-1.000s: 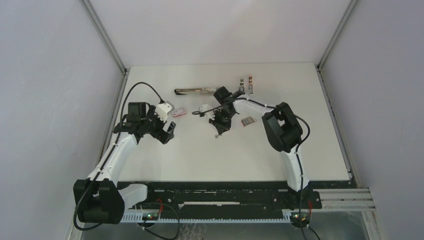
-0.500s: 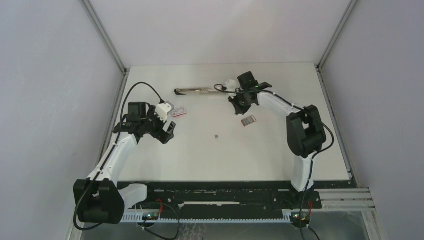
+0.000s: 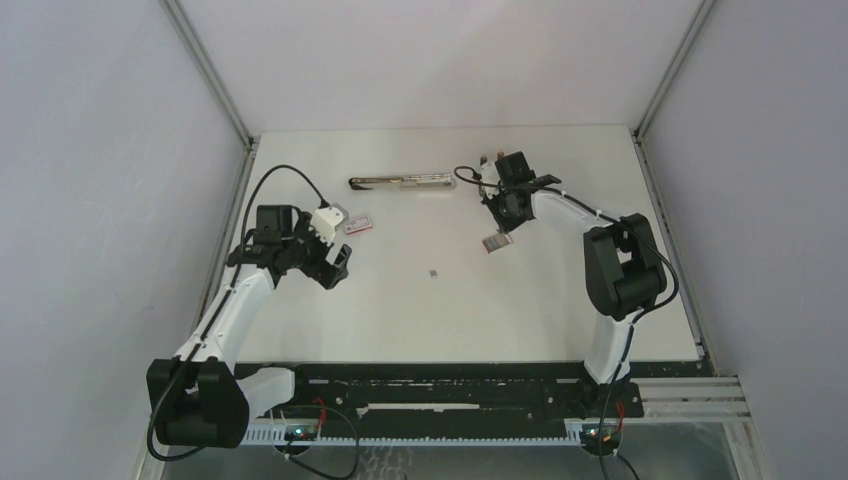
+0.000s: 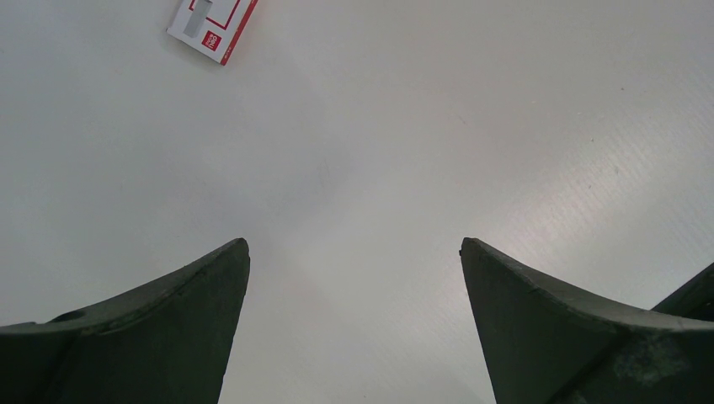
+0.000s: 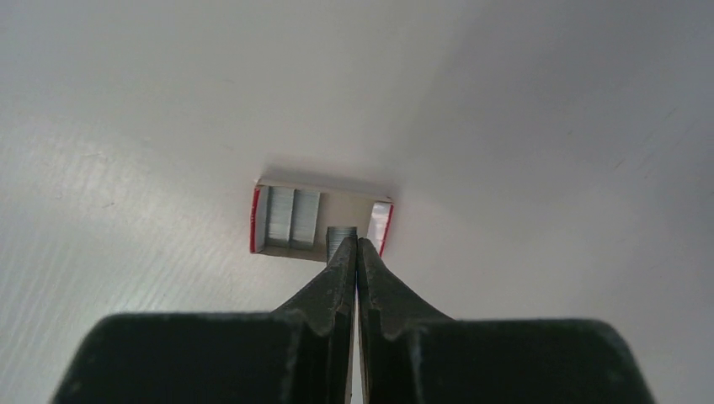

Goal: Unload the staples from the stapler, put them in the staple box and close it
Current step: Place the staple in the staple box.

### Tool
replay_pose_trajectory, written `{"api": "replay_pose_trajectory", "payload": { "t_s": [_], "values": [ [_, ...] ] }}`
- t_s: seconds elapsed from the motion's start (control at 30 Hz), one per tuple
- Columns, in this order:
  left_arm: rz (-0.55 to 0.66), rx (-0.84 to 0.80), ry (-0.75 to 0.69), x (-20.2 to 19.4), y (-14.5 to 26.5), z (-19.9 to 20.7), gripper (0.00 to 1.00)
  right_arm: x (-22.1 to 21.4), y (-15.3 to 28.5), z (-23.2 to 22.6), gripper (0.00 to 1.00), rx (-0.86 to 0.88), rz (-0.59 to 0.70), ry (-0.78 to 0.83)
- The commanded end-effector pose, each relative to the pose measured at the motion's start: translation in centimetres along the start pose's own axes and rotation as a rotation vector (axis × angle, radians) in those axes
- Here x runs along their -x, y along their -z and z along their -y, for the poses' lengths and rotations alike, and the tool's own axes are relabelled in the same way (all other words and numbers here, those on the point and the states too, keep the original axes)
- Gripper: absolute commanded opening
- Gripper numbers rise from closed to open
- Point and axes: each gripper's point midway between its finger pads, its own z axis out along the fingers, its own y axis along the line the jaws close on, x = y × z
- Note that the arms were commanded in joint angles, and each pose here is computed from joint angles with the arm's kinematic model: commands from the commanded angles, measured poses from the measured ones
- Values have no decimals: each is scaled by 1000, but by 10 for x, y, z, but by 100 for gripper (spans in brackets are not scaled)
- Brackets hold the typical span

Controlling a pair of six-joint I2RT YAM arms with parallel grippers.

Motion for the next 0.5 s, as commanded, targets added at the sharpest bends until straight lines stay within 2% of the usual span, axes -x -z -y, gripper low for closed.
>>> {"api": "replay_pose_trajectory", "payload": {
  "t_s": [0.0, 0.47],
  "values": [
    [40, 8, -18, 10, 5, -4, 100, 11, -5, 12, 0, -59, 42, -52],
    [34, 9, -18, 9, 4, -4, 100, -1, -22, 7, 0, -31, -6, -72]
  ]
}}
